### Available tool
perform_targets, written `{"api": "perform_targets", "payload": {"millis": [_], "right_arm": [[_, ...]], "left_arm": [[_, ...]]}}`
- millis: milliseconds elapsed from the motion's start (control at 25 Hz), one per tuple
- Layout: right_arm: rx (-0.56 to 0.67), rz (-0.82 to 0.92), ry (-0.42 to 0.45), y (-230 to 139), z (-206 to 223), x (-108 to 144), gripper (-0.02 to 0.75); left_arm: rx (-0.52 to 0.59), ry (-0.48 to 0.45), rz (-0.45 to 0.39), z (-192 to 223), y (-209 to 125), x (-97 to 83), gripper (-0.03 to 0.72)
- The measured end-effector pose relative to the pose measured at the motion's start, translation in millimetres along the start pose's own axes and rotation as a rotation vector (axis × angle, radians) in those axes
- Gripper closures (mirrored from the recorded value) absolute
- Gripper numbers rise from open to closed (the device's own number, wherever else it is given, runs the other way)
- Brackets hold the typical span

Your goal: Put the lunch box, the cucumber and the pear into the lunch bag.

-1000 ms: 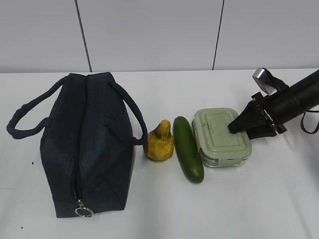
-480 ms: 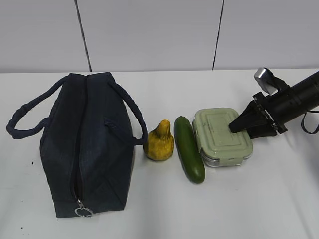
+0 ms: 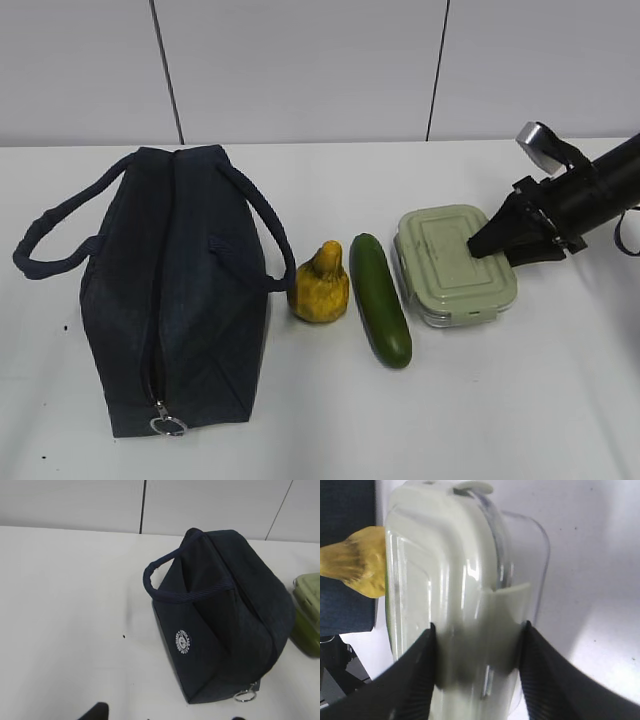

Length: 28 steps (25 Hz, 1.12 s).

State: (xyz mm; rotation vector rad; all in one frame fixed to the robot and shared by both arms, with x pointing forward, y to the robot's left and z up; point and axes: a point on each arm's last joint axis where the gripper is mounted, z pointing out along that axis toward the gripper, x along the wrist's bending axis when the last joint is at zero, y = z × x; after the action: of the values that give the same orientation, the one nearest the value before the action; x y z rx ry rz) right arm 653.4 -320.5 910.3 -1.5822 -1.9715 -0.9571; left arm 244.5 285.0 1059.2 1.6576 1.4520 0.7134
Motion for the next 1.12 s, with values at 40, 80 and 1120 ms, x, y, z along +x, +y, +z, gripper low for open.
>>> {"api": "perform_targets", "payload": {"millis": [40, 80, 1120], "right_arm": [[-0.007, 0.0, 0.0, 1, 0, 0, 0.367], [-0.011, 0.001, 0.001, 1, 0, 0, 0.367], [-0.071, 0.018, 0.01, 6, -1, 0, 0.37]], "left_arm": [[-0.015, -0.01, -0.011, 3, 5, -0.4, 0.253], [-0.05, -0.023, -0.027, 5, 12, -1.1, 0.253], [0.24, -0.375, -0.087, 152, 60, -5.3, 0.253]]}}
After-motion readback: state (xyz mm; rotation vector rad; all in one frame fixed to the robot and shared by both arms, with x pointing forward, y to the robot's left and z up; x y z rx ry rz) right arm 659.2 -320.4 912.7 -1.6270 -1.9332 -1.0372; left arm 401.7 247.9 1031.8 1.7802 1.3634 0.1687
